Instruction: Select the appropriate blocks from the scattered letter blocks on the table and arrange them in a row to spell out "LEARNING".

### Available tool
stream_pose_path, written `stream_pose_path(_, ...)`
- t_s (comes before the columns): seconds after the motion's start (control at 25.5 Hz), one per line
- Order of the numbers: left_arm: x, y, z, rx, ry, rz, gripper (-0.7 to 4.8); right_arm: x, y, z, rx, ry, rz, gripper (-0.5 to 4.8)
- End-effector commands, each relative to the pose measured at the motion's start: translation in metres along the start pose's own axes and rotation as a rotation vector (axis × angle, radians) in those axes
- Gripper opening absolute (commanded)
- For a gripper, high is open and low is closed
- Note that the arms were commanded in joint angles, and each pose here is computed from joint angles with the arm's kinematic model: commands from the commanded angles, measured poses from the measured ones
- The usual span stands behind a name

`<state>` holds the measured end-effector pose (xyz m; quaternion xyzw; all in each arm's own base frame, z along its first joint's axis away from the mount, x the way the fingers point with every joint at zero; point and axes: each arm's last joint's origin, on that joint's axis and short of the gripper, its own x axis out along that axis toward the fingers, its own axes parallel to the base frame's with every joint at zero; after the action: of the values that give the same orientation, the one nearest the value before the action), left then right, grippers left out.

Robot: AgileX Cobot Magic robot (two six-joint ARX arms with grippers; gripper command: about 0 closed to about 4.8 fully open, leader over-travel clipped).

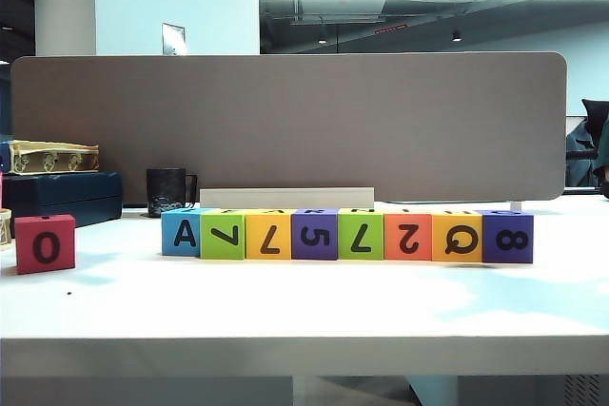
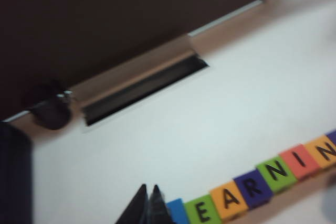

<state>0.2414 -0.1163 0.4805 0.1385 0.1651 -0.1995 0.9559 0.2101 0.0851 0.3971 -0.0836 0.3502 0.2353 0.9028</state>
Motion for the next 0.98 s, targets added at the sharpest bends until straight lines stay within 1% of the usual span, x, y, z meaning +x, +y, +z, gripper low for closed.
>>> stream_pose_path(0.04,-0.034,0.012,0.002,-0.015,-0.069,0.081,-0.05,-0.002,0.0,0.002,-0.005,-0.018,0.001,-0.01)
stream_pose_path(0.16,-0.059,0.02,-0.011,-0.038,-0.124,0.125,-0.05,-0.002,0.0,0.002,-0.005,-0.018,0.001,-0.01)
stream_pose_path(0.24,-0.064,0.022,-0.027,-0.047,-0.17,0.158,-0.05,-0.002,0.0,0.002,-0.005,-0.018,0.001,-0.01)
stream_pose_path(0.28,-0.065,0.019,-0.042,-0.049,-0.205,0.168,-0.05,-0.002,0.0,0.002,-0.005,-0.018,0.001,-0.01)
stream_pose_path(0.35,-0.065,0.015,-0.065,-0.052,-0.233,0.18,-0.05,-0.002,0.0,0.002,-0.005,-0.019,0.001,-0.01)
stream_pose_path(0.47,-0.06,0.008,-0.098,-0.054,-0.26,0.189,-0.05,-0.002,0.0,0.002,-0.005,-0.018,0.001,-0.01)
stream_pose_path(0.55,-0.054,0.003,-0.119,-0.069,-0.279,0.19,-0.05,-0.002,0.0,0.002,-0.005,-0.018,0.001,-0.01)
stream_pose_path(0.63,-0.051,-0.004,-0.149,-0.073,-0.271,0.189,-0.05,-0.002,0.0,0.002,-0.005,-0.018,0.001,-0.01)
stream_pose_path(0.75,-0.049,-0.01,-0.175,-0.073,-0.254,0.193,-0.05,-0.002,0.0,0.002,-0.005,-0.019,0.001,-0.01)
stream_pose_path(0.83,-0.049,-0.013,-0.193,-0.077,-0.243,0.224,-0.05,-0.002,0.0,0.002,-0.005,-0.018,0.001,-0.01)
stream_pose_path(0.86,-0.05,-0.016,-0.21,-0.081,-0.227,0.25,-0.05,-0.002,0.0,0.002,-0.005,-0.018,0.001,-0.01)
stream_pose_path(0.98,-0.051,-0.023,-0.24,-0.08,-0.21,0.248,-0.05,-0.002,0.0,0.002,-0.005,-0.018,0.001,-0.01)
